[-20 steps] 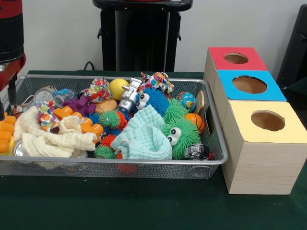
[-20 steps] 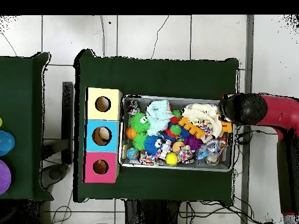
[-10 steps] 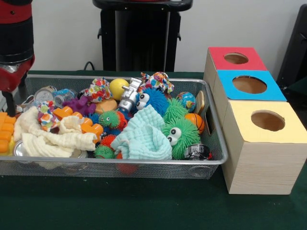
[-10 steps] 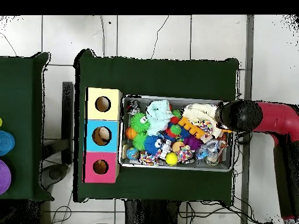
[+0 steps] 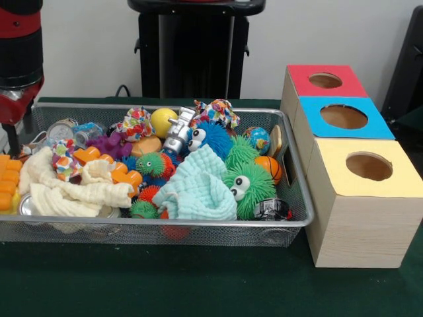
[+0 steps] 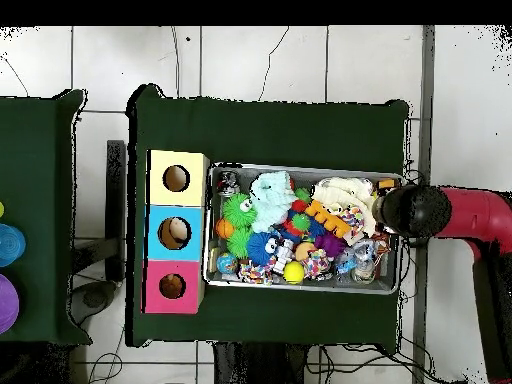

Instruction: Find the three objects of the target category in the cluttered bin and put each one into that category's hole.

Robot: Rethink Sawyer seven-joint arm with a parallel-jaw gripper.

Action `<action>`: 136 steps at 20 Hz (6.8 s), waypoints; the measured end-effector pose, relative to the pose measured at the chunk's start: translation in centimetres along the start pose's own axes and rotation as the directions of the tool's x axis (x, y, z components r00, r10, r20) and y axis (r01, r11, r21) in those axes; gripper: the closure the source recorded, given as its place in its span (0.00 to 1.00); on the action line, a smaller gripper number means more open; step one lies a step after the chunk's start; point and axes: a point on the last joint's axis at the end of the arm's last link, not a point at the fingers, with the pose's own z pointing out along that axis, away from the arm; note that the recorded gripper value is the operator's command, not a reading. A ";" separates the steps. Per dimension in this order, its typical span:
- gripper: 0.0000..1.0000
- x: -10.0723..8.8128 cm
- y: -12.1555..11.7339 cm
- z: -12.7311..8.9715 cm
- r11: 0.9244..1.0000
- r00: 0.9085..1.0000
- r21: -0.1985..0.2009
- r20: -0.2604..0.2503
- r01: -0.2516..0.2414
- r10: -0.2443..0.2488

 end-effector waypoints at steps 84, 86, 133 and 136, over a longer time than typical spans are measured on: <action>0.00 2.0 11.9 8.4 0.998 0.999 -0.053 0.034 0.029 -0.027; 0.00 1.8 11.9 8.4 0.998 0.999 -0.053 0.033 0.033 -0.031; 0.00 0.8 6.9 8.6 0.991 0.993 0.074 -0.054 0.108 -0.104; 0.00 0.7 6.8 8.6 0.991 0.992 0.070 -0.062 0.113 -0.109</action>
